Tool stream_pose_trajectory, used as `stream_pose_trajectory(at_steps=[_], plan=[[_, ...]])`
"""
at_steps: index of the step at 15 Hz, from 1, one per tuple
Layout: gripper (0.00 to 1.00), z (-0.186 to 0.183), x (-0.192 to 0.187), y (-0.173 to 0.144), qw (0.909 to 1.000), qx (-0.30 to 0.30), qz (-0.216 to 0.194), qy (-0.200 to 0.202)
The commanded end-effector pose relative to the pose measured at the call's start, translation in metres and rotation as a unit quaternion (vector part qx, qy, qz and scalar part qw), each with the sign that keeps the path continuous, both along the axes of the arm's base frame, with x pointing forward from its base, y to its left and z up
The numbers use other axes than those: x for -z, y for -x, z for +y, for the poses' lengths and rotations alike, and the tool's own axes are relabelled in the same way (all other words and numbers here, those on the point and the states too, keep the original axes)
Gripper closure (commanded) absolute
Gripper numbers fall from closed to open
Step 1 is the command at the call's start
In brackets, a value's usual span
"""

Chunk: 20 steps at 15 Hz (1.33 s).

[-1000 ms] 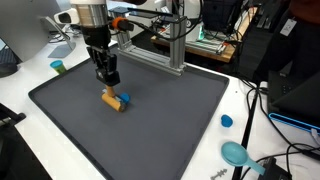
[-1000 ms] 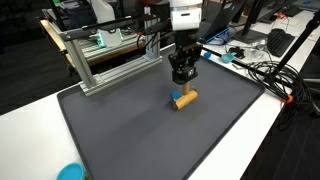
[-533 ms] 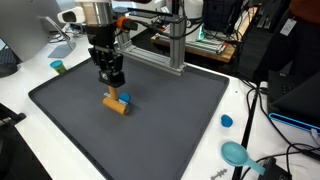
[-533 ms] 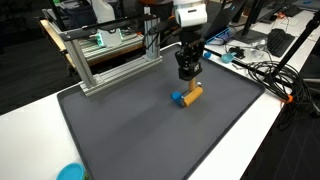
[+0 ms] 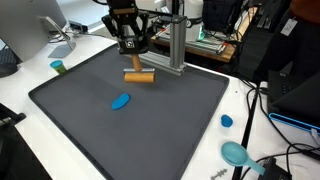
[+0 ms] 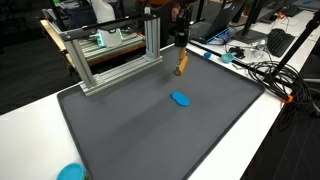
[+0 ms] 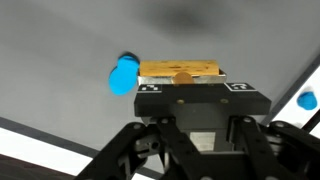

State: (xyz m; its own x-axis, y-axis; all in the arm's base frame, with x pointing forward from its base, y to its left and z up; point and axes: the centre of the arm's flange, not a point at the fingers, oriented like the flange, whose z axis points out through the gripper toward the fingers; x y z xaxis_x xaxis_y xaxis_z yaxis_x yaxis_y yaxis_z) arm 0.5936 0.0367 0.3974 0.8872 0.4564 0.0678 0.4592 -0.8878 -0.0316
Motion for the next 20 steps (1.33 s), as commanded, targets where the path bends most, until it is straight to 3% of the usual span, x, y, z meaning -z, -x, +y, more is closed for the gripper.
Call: stream_pose_trajectory(at_steps=[1,3,4,5,6,9,10,11,12,15,20], plan=[[0.78,0.002,-0.014,0.007,0.9948,-0.093,0.039,0.007],[0.78,0.007,-0.013,0.005,0.9876,-0.145,0.059,0.014],[0.78,0.010,-0.013,-0.005,0.9885,-0.139,0.059,0.012],[0.78,0.007,-0.002,0.010,0.9921,-0.114,0.053,0.006],[0.53,0.008,-0.002,0.009,0.9919,-0.116,0.053,0.006],[0.53,0.007,0.003,0.009,0.9917,-0.115,0.058,0.005],[0.78,0.007,0.004,0.009,0.9917,-0.115,0.059,0.005],[0.78,0.010,-0.003,0.007,0.9905,-0.134,0.024,0.020],[0.78,0.012,-0.014,0.003,0.9871,-0.156,-0.005,0.034],[0.78,0.010,-0.036,-0.007,0.9718,-0.223,-0.024,0.072],[0.78,0.008,-0.050,-0.023,0.9328,-0.352,-0.001,0.076]])
